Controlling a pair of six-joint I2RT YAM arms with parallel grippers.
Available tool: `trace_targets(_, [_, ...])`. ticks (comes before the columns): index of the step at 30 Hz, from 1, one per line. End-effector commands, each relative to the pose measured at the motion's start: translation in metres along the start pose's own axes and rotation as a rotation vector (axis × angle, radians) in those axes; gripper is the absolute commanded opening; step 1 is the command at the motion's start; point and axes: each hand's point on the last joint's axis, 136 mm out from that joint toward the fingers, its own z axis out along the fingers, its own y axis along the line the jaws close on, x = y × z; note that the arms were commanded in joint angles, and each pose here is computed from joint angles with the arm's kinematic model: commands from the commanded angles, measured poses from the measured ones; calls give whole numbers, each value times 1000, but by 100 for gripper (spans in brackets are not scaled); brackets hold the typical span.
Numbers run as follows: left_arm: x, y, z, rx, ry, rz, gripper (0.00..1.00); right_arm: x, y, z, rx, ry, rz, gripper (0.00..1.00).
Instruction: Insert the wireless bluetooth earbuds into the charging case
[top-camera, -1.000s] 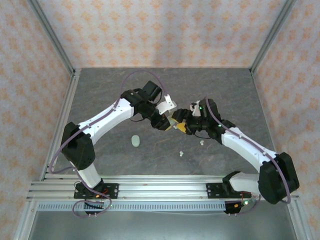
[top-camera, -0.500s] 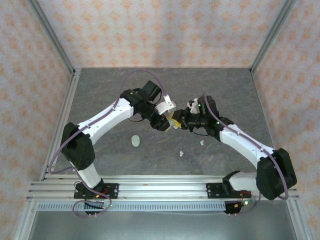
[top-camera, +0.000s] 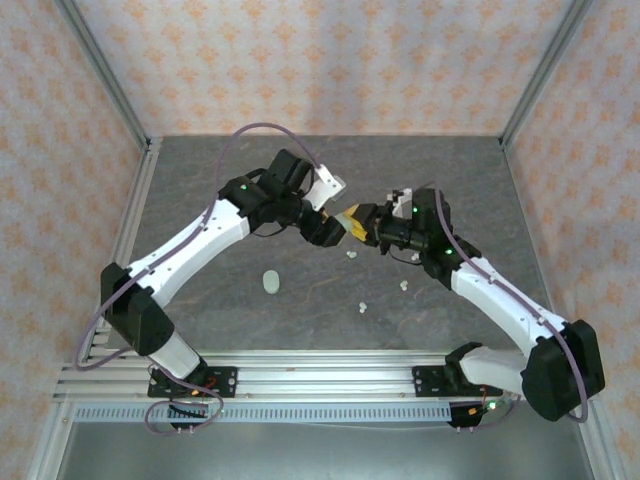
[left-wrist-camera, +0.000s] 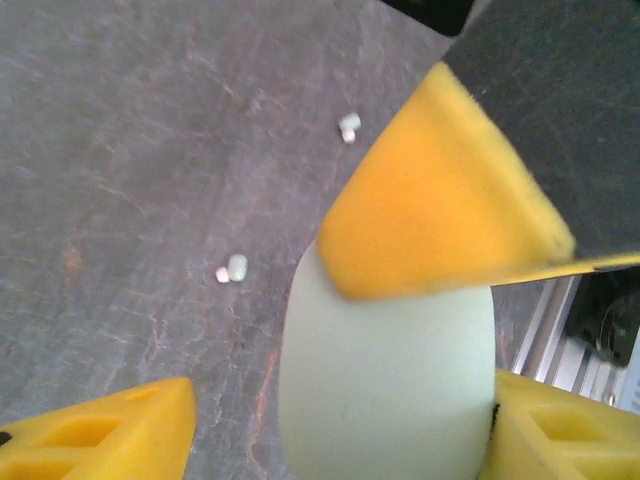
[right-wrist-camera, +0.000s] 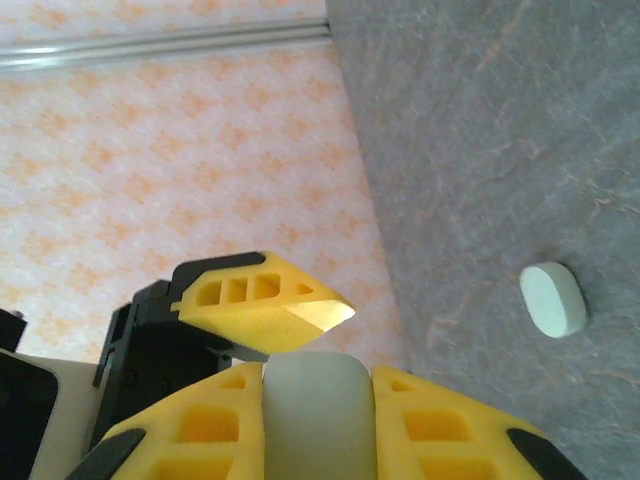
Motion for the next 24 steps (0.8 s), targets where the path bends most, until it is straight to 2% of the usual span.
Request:
trace_targets(1, [-44, 34, -50, -189, -218, -131, 71, -14, 13, -10, -54, -57, 84, 18])
trace_targets(3, [-47, 39, -61, -205, -261, -187, 71, -19, 22, -14, -87, -75, 103, 18])
trace_targets(5, [-49, 36, -66, -160, -305, -210, 71, -22, 32, -17, -111, -83, 113, 18])
trace_targets(7, [-51, 23, -69, -80, -356, -181, 71, -23, 42, -18, -129, -83, 117, 18])
trace_targets(9, [-56, 10, -76, -9, -463, -136, 72, -22, 52, -19, -146, -73, 117, 18])
trace_targets(12, [-61, -2, -87, 48, -606, -85, 73, -21, 61, -20, -165, -62, 133, 18])
trace_targets(14, [-60, -11, -87, 96, -654, -48, 73, -21, 64, -22, -177, -61, 154, 18])
trace_targets(20, [-58, -39, -75, 260, -667, 44, 73, -13, 87, -28, -233, -19, 158, 18])
trace_targets(24, [-63, -52, -69, 295, -641, 77, 70, -9, 96, -33, -245, -14, 151, 18])
